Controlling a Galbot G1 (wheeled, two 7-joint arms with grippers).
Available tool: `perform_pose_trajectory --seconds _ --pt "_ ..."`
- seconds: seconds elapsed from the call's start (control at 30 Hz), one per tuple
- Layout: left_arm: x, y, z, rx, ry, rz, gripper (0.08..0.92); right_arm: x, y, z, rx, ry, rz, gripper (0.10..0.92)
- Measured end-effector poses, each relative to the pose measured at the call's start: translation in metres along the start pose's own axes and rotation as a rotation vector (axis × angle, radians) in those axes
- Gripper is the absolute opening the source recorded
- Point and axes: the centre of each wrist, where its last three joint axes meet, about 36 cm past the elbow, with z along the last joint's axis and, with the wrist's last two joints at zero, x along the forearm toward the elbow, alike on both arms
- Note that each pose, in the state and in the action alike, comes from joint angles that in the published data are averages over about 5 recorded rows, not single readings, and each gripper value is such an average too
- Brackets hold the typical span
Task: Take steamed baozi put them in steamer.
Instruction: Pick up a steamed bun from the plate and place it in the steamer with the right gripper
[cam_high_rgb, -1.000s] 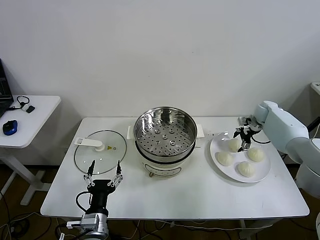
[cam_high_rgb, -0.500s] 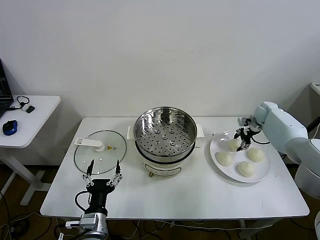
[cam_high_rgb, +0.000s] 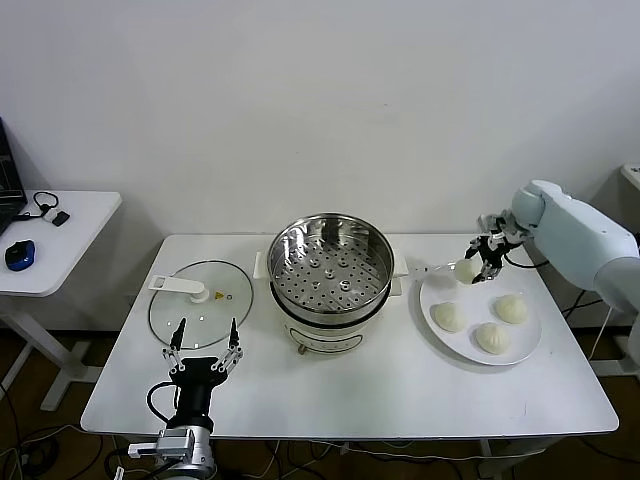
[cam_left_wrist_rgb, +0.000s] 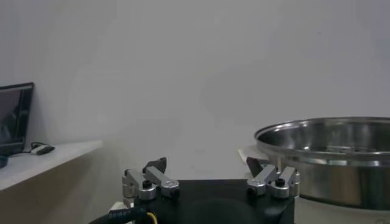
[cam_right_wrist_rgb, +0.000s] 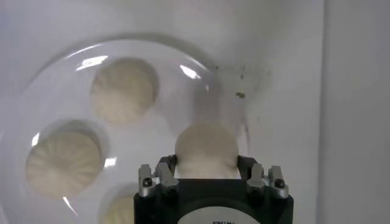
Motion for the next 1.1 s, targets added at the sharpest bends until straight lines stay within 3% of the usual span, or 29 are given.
perform_pose_trajectory --seconds 0.53,1.1 --pt "0.000 -0.004 0.000 0.005 -0.003 0.008 0.823 0.113 -0.034 -0.140 0.432 -0.140 0.108 0.670" --pt "-0.001 -0.004 0.002 0.006 -0.003 0.002 0.823 0.106 -0.061 -0.245 1.038 -0.238 0.238 0.670"
